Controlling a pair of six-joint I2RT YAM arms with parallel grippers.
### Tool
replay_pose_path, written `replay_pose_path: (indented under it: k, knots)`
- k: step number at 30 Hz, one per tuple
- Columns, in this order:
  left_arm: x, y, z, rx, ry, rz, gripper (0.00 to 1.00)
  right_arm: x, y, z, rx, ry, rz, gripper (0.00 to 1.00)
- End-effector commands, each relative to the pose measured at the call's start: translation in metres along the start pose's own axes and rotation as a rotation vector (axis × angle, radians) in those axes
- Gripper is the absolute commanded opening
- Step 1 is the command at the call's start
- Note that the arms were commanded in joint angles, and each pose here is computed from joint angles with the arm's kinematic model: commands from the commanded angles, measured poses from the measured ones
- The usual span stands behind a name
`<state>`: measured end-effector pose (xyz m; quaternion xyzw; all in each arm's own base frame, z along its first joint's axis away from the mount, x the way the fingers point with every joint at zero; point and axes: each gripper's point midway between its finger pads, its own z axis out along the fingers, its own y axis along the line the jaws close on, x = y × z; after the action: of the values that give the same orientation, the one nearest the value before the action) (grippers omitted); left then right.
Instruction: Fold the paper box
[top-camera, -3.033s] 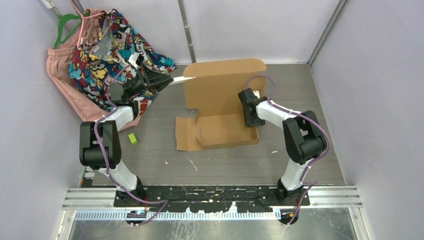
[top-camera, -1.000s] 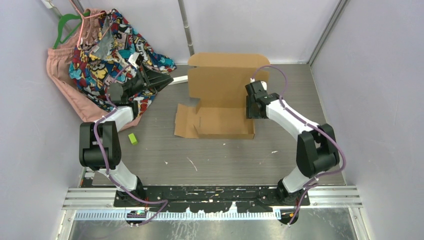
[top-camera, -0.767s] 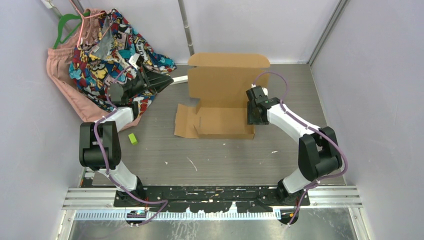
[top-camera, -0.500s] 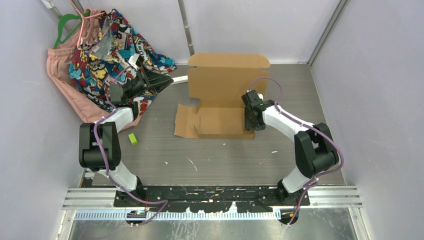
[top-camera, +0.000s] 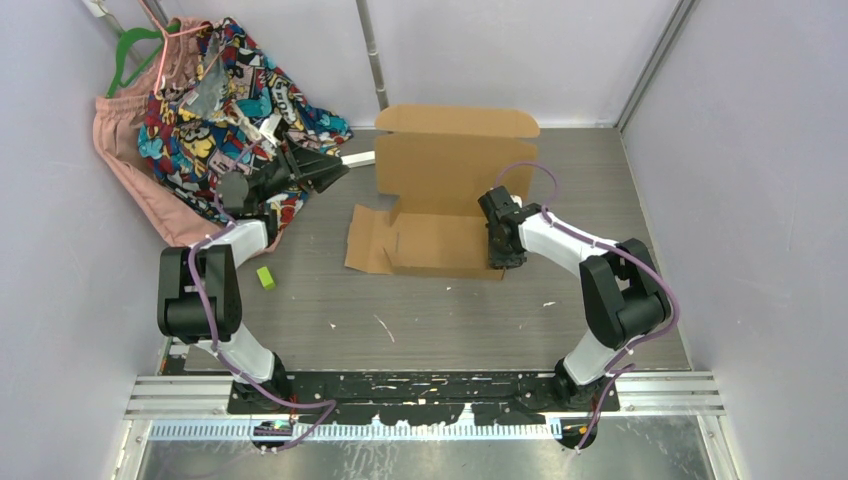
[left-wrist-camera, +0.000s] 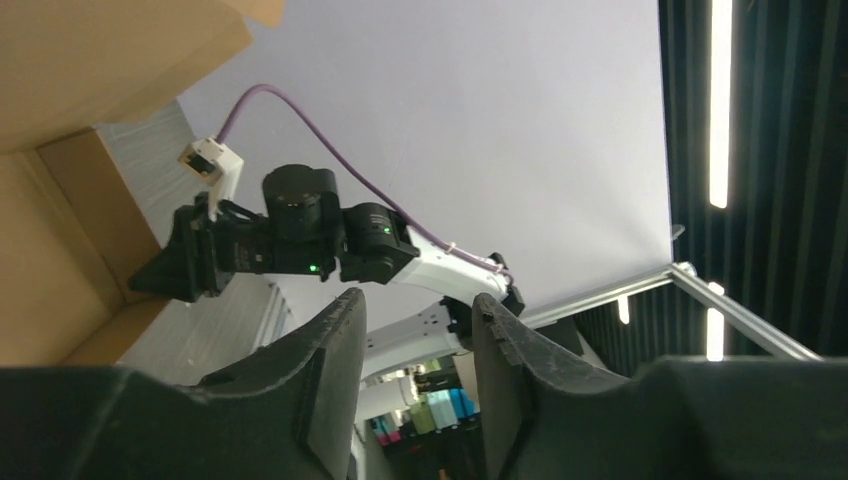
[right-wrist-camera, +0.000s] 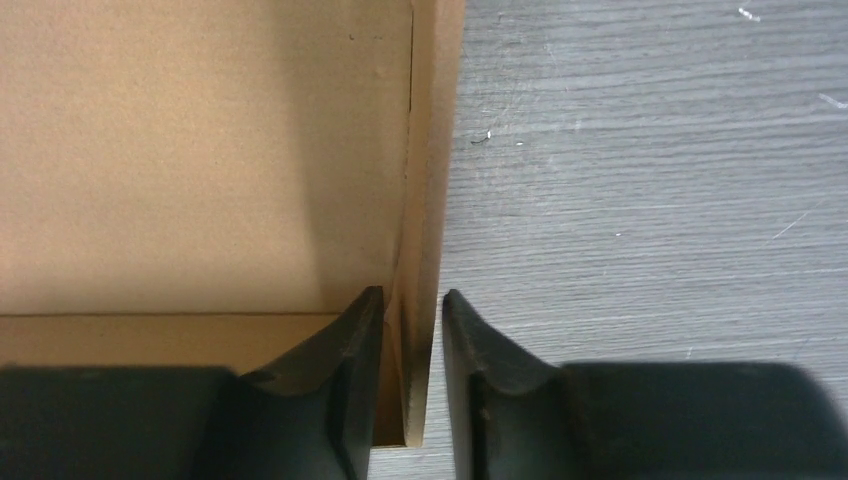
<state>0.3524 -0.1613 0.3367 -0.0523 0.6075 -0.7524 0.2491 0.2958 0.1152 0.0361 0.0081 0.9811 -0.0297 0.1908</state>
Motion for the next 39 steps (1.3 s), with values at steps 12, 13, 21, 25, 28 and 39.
replay_pose_path:
  k: [12, 13, 21, 25, 28, 39]
  knots:
    - [-0.003, 0.036, -0.013, -0.034, -0.068, 0.046, 0.65, -0.045, 0.019, -0.031, -0.107, -0.153, 0.008, 1.00]
    - [-0.004, 0.037, -0.014, -0.040, -0.071, 0.052, 0.76, -0.050, 0.016, -0.038, -0.104, -0.185, 0.018, 1.00]
    - [-0.008, 0.041, -0.014, -0.289, -0.088, 0.146, 0.92, -0.089, -0.017, -0.083, -0.058, -0.372, 0.240, 1.00]
    - [-0.004, 0.058, -0.033, -0.523, -0.106, 0.204, 1.00, -0.079, -0.005, -0.069, -0.202, -0.254, 0.175, 1.00]
    - [-0.005, 0.073, -0.033, -0.490, -0.106, 0.139, 1.00, -0.075, -0.004, -0.056, -0.199, -0.226, 0.175, 0.99]
    - [-0.005, 0.179, -0.084, -0.827, -0.206, 0.083, 1.00, -0.076, -0.004, -0.025, -0.136, -0.177, 0.181, 0.67]
